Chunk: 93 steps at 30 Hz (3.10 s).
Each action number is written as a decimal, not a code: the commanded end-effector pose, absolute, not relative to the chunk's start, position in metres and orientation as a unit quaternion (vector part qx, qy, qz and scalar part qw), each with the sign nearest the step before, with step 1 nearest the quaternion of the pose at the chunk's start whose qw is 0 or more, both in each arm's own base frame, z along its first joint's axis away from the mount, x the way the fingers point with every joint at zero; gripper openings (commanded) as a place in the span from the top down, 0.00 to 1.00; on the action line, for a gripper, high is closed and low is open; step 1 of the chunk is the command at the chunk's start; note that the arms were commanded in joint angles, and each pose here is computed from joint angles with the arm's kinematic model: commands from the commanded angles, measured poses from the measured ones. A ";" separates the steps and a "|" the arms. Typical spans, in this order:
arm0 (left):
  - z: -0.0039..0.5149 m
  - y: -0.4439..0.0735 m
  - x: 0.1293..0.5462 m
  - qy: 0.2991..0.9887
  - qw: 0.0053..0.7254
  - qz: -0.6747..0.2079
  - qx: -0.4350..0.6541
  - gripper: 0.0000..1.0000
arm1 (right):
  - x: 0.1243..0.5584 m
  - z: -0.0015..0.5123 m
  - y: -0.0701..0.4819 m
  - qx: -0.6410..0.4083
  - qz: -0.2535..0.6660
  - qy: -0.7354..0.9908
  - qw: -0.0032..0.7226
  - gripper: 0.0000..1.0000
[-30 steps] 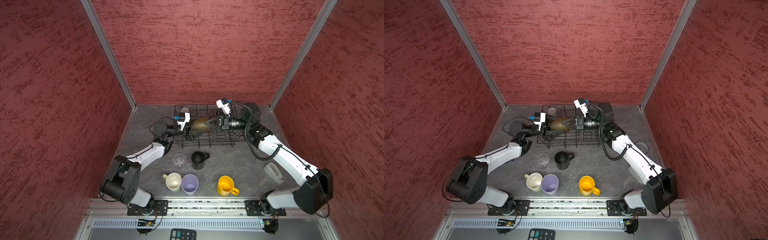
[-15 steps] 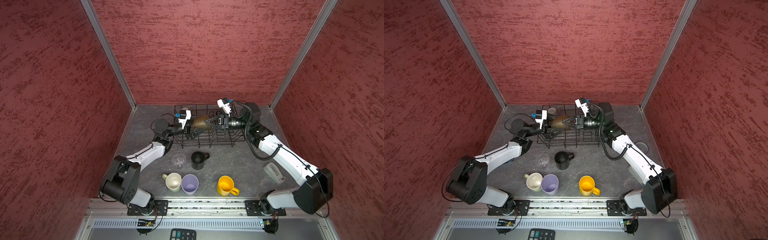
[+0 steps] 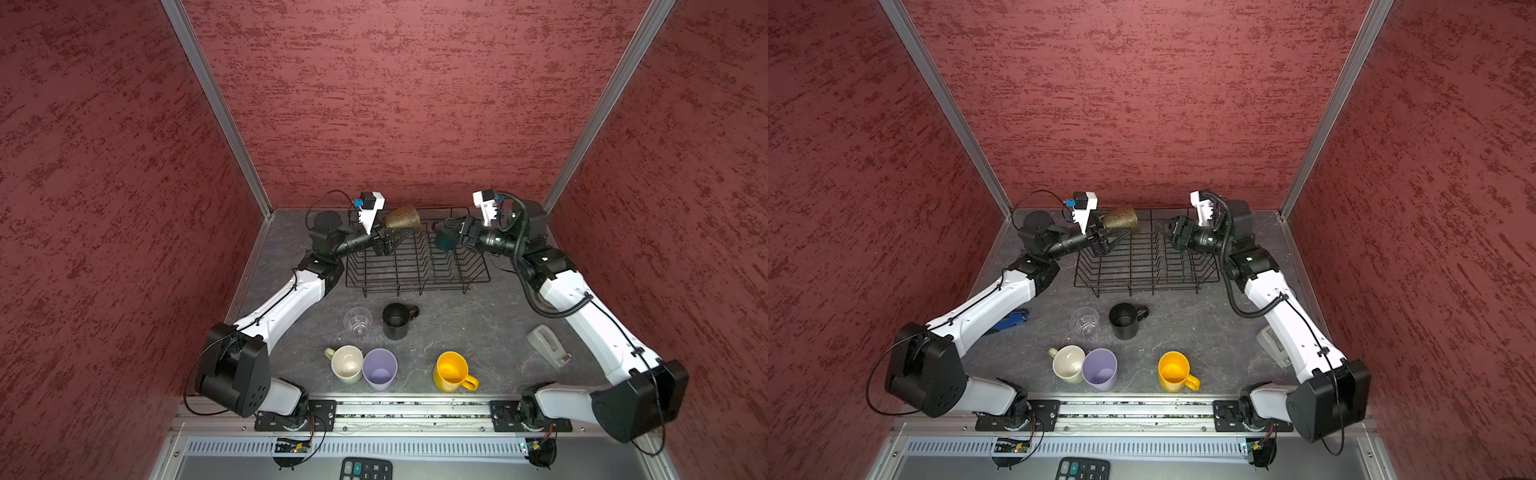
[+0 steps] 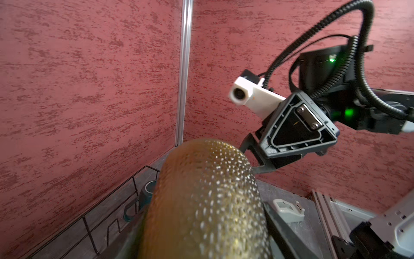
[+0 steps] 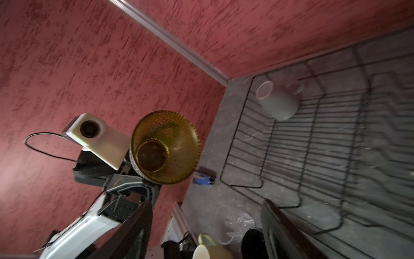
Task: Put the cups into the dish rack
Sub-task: 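Grasp the amber cup with the left gripper while the right gripper releases, then raise the amber cup over the rack with the left gripper while the right withdraws, then lower the amber cup into the rack beside the white mug with the left gripper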
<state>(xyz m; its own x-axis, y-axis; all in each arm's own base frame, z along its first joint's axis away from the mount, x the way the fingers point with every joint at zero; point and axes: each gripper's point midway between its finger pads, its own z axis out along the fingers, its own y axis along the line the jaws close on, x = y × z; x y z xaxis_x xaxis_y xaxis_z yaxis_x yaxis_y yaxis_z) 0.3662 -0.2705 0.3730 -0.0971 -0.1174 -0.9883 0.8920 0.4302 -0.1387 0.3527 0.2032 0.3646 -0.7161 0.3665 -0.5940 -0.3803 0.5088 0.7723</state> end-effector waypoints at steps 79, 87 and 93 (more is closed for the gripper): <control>0.114 -0.366 0.489 0.932 0.235 -0.150 0.231 0.44 | 0.347 0.290 0.118 0.059 0.334 0.836 0.432 0.01; 0.119 -0.371 0.487 0.924 0.243 -0.149 0.254 0.01 | 0.348 0.289 0.118 0.060 0.332 0.837 0.431 0.01; 0.125 -0.371 0.487 0.922 0.250 -0.146 0.258 0.00 | 0.349 0.290 0.117 0.060 0.331 0.837 0.432 0.01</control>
<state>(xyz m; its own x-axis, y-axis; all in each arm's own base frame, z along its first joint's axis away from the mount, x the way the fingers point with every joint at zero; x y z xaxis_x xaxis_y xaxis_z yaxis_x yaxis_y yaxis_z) 0.4867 -0.3651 0.1134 -0.7682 0.3877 -0.5095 0.5229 0.8391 -0.1499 0.3481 0.1176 0.2831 -0.6368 0.3804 -0.6706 -0.1677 0.7806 0.6021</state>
